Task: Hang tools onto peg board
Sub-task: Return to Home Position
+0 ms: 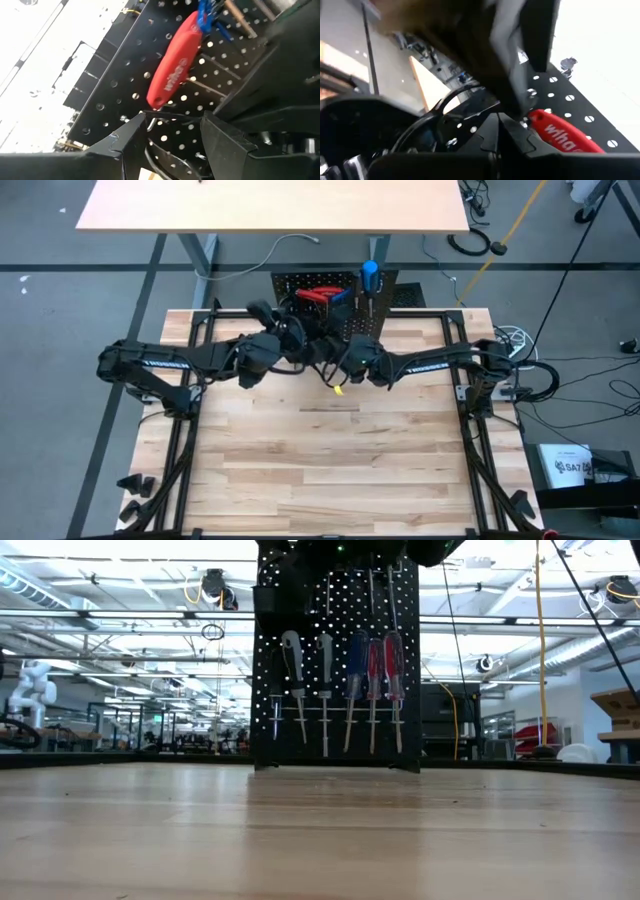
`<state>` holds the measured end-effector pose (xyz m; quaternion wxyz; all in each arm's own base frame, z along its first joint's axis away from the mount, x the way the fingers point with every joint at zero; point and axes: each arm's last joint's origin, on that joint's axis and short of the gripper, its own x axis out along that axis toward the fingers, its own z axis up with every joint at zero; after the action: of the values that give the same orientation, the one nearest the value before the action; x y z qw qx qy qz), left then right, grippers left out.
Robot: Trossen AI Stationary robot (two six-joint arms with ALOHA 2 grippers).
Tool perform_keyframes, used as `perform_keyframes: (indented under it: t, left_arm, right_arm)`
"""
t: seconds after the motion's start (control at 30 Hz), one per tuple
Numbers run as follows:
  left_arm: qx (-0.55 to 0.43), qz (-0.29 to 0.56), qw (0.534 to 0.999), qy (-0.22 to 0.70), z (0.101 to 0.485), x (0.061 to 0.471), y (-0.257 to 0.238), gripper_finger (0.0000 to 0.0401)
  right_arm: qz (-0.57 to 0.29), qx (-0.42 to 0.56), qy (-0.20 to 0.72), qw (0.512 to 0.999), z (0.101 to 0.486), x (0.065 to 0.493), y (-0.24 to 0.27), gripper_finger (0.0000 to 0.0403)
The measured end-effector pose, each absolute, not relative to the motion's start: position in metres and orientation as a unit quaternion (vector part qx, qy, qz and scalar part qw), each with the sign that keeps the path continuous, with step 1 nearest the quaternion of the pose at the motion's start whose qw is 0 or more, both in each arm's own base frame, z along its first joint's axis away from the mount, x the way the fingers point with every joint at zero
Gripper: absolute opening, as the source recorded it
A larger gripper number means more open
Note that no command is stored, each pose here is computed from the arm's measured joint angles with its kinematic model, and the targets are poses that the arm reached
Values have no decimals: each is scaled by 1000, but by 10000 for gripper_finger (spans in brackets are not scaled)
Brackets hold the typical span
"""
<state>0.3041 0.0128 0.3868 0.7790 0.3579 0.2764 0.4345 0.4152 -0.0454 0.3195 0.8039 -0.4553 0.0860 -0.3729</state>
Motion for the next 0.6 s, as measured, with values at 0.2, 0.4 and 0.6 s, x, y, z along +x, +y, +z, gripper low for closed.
perform_keyframes:
  t: [0.2,0.4,0.6]
  left_arm:
    - [361,434,778,275,387,304,6,187]
    - [361,435,781,265,390,302,-4,187]
    - [353,429,799,232,405,288,-16,187]
  right_arm:
    - [-365,-468,90,800,320,415,-31,0]
    - [-350,-486,94,796,324,414,-8,0]
    - [-309,-462,91,826,351,391,9,0]
